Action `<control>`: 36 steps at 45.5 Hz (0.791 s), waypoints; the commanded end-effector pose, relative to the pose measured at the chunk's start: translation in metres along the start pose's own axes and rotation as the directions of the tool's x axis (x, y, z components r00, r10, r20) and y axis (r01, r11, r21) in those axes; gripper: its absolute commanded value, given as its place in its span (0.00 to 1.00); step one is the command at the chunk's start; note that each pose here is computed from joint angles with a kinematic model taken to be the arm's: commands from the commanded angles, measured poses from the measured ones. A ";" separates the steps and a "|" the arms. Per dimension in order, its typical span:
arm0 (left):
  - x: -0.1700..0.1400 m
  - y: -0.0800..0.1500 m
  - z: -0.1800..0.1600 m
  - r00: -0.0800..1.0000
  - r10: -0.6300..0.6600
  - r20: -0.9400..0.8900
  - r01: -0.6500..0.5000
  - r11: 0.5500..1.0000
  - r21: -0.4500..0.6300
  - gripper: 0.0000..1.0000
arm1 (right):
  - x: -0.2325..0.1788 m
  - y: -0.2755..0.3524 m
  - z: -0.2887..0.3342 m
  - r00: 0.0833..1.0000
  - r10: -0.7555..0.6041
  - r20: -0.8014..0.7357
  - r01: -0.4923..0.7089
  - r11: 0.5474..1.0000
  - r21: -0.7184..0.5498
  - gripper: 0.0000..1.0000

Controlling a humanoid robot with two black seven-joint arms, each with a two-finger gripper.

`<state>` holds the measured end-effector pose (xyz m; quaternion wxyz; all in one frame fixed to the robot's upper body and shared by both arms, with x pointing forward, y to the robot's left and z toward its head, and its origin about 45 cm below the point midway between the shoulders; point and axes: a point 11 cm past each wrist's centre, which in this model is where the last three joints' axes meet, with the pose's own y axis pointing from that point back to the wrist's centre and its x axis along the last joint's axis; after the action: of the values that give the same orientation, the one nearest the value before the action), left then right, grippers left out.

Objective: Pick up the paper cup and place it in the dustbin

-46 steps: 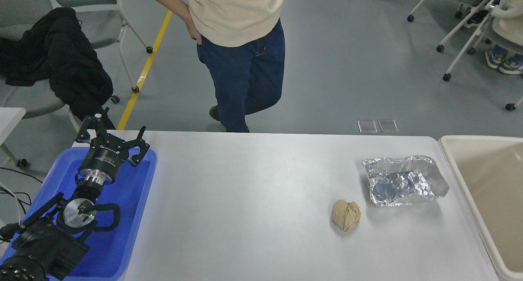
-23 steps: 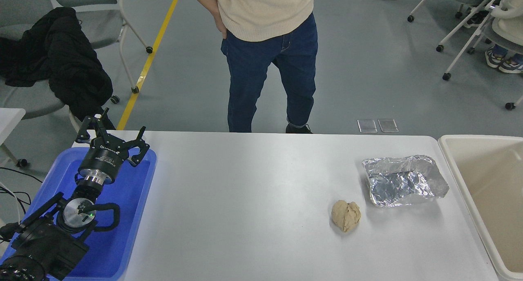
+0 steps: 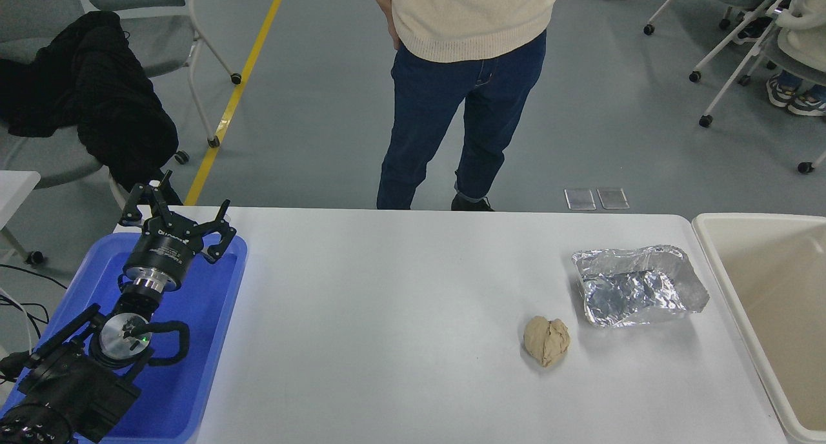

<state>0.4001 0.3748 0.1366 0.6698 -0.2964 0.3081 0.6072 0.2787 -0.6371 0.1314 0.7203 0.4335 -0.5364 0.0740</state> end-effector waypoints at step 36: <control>0.000 0.000 0.000 1.000 0.000 0.000 0.000 1.000 0.000 1.00 | 0.065 0.053 -0.056 0.981 -0.189 -0.052 0.195 0.972 0.135 1.00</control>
<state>0.4002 0.3748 0.1367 0.6698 -0.2964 0.3080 0.6071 0.3164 -0.6084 0.1844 0.6655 0.5062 -0.5462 0.0501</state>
